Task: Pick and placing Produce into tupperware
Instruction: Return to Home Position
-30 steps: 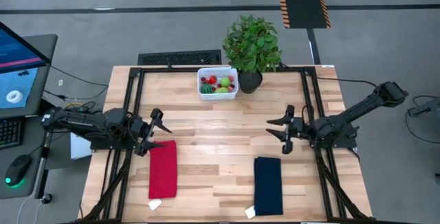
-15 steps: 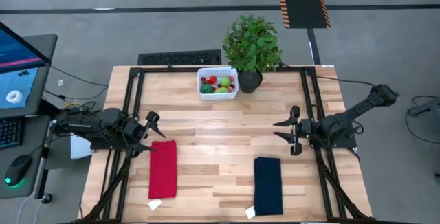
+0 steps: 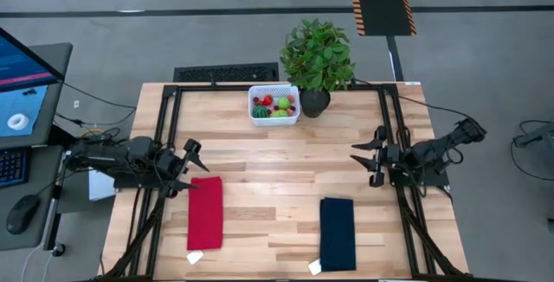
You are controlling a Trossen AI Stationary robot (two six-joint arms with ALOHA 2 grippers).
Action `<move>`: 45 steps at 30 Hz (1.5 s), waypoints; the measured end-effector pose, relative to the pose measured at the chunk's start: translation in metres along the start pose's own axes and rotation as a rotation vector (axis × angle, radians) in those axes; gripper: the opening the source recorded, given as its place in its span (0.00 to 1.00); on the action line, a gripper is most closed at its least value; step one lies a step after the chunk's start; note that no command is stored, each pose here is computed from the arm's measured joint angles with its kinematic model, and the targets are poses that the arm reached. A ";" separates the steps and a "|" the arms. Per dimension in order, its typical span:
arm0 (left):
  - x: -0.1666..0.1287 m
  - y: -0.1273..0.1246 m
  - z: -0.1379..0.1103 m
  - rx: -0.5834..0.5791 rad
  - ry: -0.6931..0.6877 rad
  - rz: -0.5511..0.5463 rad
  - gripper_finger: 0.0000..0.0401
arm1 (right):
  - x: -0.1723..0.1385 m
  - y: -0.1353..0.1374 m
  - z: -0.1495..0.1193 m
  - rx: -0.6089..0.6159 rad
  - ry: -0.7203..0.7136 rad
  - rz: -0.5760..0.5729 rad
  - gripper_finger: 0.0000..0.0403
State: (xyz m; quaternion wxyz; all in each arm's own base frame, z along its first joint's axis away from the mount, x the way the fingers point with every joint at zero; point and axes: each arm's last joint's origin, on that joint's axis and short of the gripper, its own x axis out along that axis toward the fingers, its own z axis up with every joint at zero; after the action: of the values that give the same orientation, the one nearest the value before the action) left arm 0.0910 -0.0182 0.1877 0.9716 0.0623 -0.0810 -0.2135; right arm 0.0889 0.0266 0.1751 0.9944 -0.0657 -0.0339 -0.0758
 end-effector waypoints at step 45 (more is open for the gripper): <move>-0.011 0.029 -0.024 -0.149 0.141 0.566 0.64 | 0.023 -0.024 -0.034 0.091 0.300 0.131 0.42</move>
State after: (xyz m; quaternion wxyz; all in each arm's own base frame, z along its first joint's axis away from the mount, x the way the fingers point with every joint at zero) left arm 0.0975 0.0142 0.1677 0.9976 -0.0197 -0.0117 0.0655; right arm 0.1100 -0.0044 0.1466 0.9930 -0.0107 0.1160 -0.0182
